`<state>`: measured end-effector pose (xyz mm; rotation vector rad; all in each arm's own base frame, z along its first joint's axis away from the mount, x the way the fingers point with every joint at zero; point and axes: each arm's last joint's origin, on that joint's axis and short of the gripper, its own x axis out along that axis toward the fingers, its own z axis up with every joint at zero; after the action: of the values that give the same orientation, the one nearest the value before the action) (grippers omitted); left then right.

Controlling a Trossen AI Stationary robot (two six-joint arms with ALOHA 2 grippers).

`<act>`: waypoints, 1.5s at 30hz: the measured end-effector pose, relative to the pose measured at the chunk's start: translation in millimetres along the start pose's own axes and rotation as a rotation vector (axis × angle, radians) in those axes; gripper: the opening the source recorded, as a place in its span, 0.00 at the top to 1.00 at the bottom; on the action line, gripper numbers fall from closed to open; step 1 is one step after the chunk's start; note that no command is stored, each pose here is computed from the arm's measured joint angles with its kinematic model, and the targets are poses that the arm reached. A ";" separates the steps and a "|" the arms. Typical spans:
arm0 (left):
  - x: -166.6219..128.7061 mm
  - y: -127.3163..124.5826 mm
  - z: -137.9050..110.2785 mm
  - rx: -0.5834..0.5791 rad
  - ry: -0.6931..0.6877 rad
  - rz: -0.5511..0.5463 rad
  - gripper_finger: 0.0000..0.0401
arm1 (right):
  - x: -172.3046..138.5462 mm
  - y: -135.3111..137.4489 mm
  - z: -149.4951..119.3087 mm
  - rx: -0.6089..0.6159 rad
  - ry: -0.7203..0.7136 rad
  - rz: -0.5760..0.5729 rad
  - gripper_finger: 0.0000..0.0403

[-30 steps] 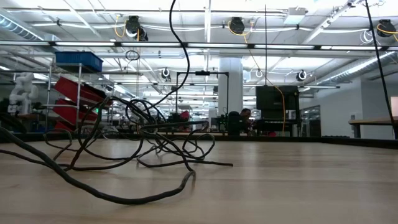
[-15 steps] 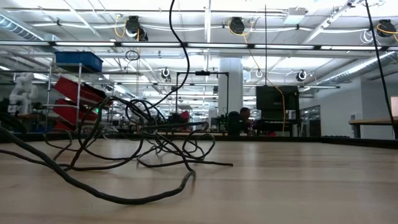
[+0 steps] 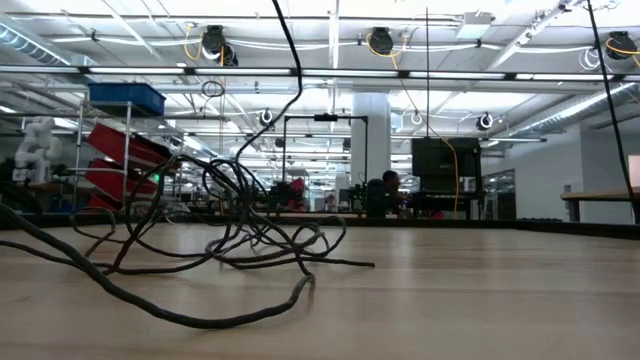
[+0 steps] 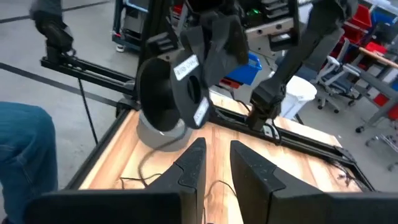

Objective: Coil cords
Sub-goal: Coil the black wire onto the spool

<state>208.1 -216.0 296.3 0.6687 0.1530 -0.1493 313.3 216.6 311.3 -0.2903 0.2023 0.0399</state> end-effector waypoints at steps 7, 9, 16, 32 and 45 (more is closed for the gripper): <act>6.6 6.7 -3.0 -0.009 0.004 0.005 1.00 | 1.4 0.5 7.5 -0.023 -0.080 -0.013 0.80; 8.5 8.6 -4.1 -0.012 0.007 0.008 1.00 | 3.5 0.9 5.9 -0.030 -0.077 -0.016 0.78; 10.9 12.9 -3.2 -0.046 -0.005 0.032 1.00 | 4.0 -0.5 8.2 -0.044 -0.099 -0.033 0.75; 25.5 45.0 -2.9 -0.100 -0.086 0.125 1.00 | -3.8 -11.8 45.3 -0.140 -0.061 -0.028 0.75; 31.7 53.2 -8.4 -0.096 -0.091 0.100 1.00 | 9.4 -31.8 35.1 -0.179 0.023 -0.070 0.75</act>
<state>248.3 -172.3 316.0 0.5716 0.0390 -0.0751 331.4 196.4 351.3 -0.4763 0.2114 -0.0146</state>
